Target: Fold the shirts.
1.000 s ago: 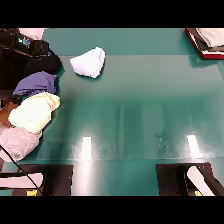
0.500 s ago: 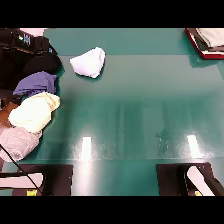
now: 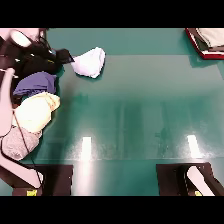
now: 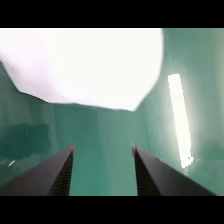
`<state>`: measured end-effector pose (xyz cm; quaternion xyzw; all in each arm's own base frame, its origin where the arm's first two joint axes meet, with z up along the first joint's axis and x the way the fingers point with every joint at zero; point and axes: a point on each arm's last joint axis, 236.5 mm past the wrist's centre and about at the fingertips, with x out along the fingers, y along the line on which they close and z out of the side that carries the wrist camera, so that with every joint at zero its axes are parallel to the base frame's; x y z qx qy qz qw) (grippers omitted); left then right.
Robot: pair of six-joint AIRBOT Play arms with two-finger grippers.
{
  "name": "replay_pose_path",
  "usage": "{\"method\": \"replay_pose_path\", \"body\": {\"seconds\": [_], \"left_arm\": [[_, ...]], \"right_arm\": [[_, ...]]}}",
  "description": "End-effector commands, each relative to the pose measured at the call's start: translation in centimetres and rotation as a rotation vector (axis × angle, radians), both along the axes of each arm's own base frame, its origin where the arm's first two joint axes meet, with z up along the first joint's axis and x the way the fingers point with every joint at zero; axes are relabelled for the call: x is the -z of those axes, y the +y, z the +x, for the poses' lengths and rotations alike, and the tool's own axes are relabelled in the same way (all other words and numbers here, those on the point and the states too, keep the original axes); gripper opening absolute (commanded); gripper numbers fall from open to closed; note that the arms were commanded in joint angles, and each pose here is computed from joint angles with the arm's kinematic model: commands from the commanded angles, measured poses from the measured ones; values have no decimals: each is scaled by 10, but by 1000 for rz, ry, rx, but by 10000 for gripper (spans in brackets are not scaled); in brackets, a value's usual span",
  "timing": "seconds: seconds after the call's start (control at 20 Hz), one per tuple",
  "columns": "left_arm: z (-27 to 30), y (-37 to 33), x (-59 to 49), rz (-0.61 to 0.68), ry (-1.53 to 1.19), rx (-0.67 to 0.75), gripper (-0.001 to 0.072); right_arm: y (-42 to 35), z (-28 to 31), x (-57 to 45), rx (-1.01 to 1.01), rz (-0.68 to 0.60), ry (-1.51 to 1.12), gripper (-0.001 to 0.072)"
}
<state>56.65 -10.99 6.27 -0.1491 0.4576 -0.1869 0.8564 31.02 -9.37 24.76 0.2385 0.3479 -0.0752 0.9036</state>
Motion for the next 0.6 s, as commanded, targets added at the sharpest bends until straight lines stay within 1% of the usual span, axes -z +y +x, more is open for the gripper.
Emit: {"method": "replay_pose_path", "body": {"seconds": [0.0, 0.25, 0.45, 0.5, 0.55], "left_arm": [[29, 3, 77, -51, 82, -121, 448], [50, 0, 106, -125, 72, -190, 447], [67, -4, 100, -111, -18, -202, 445], [70, -8, 97, -97, -46, -188, 421], [72, -12, 95, -91, -68, -183, 352]], "right_arm": [[7, 0, 0, -19, 23, 2, 20], [10, -4, 4, -29, 31, 22, 20], [10, -4, 3, -29, 31, 22, 19], [10, -4, 4, -29, 31, 22, 20], [10, -4, 4, -30, 32, 24, 19]]}}
